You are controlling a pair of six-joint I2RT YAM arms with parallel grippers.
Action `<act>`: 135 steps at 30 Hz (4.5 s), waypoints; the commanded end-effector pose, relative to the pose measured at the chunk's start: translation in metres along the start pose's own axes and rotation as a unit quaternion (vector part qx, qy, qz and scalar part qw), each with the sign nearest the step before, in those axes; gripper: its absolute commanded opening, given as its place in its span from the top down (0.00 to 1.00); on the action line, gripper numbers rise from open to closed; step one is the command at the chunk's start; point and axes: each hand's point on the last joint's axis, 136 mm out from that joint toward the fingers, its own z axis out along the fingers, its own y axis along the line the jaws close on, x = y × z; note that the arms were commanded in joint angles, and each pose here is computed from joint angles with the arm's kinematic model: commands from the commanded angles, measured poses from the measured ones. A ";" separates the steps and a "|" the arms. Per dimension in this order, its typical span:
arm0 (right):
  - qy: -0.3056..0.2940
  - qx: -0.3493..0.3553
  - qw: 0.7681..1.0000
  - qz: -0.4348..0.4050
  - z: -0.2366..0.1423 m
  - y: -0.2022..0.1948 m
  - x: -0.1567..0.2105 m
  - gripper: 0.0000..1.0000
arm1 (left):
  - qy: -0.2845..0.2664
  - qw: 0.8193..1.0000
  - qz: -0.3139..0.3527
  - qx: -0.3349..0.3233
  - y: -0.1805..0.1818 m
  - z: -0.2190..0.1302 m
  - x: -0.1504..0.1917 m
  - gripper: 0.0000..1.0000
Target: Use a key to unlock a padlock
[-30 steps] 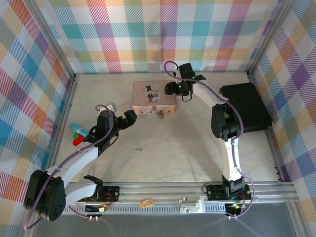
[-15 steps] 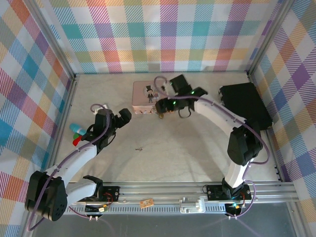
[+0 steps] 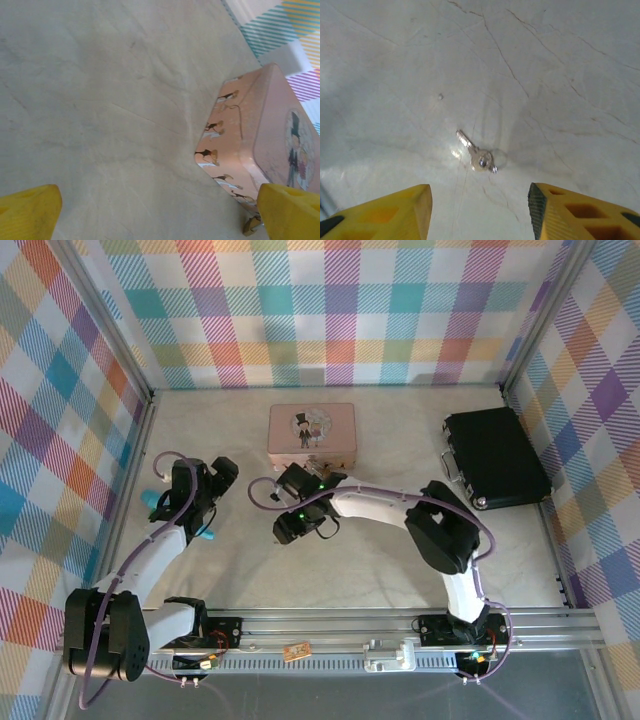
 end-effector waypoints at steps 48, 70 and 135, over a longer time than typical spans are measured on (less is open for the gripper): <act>-0.140 0.012 0.985 0.102 -0.081 -0.057 -0.010 1.00 | 0.102 0.975 -0.057 0.189 -0.073 -0.028 0.062 0.04; -0.245 -0.076 0.967 0.000 -0.131 -0.036 -0.056 1.00 | 0.298 0.887 -0.332 0.120 -0.143 -0.001 0.181 0.21; -0.335 -0.288 0.894 0.077 -0.182 -0.022 -0.044 0.59 | 0.132 0.914 0.024 0.383 -0.227 -0.042 0.136 1.00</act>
